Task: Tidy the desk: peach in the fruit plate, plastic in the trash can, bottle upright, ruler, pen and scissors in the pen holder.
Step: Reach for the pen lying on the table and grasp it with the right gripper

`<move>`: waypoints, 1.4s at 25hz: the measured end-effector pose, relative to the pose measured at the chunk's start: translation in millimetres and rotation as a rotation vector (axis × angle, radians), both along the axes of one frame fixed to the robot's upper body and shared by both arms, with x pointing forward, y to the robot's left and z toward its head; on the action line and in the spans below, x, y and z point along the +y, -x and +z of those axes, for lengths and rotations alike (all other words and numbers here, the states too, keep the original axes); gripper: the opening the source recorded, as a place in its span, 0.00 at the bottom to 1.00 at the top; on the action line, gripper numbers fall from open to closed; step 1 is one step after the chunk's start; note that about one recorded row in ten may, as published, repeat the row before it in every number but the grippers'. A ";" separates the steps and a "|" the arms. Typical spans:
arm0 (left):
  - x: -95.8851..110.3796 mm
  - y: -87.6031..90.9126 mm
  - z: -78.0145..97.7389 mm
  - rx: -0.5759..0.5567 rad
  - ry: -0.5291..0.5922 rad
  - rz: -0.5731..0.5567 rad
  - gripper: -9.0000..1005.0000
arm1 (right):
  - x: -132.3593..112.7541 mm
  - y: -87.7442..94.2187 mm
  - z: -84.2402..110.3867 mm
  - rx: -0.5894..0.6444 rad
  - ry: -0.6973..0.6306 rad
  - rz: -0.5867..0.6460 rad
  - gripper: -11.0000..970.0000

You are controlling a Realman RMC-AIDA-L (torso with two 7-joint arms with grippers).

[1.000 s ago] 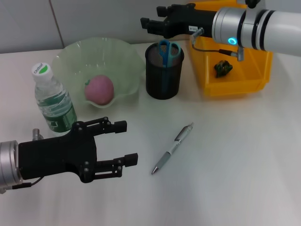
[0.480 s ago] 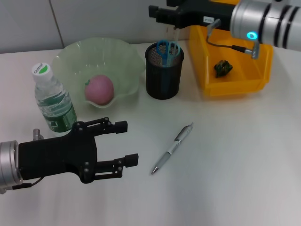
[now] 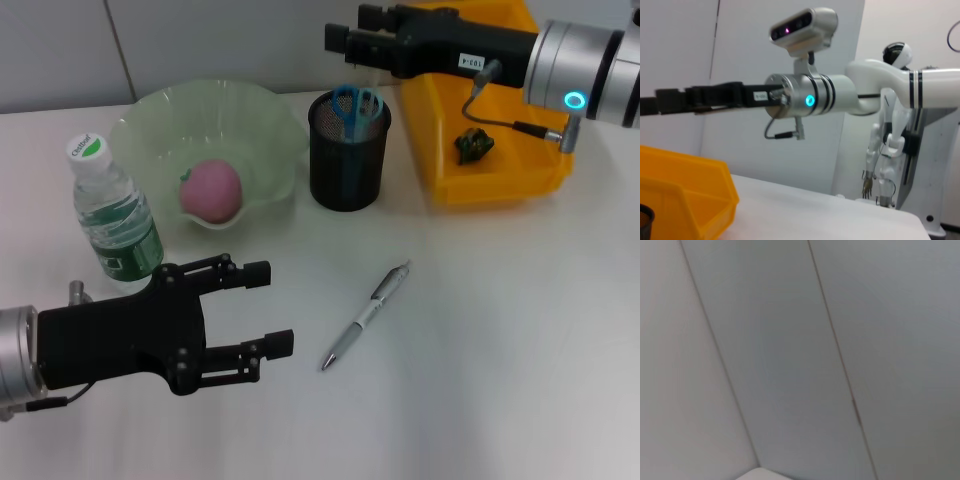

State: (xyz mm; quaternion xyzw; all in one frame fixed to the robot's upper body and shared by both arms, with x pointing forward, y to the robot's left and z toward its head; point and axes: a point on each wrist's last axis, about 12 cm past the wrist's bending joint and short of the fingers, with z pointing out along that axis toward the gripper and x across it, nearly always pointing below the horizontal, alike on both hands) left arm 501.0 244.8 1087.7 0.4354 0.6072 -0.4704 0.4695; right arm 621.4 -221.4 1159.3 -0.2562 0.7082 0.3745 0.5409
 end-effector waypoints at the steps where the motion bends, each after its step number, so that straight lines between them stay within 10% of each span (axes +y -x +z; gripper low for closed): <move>1: 0.0 0.0 0.0 0.000 0.000 0.000 0.77 | 0.0 0.0 0.0 0.000 0.000 0.000 0.69; 35: -2.7 0.2 -2.8 0.030 0.028 -0.004 0.77 | 4.5 29.5 -39.2 0.171 -0.036 0.149 0.69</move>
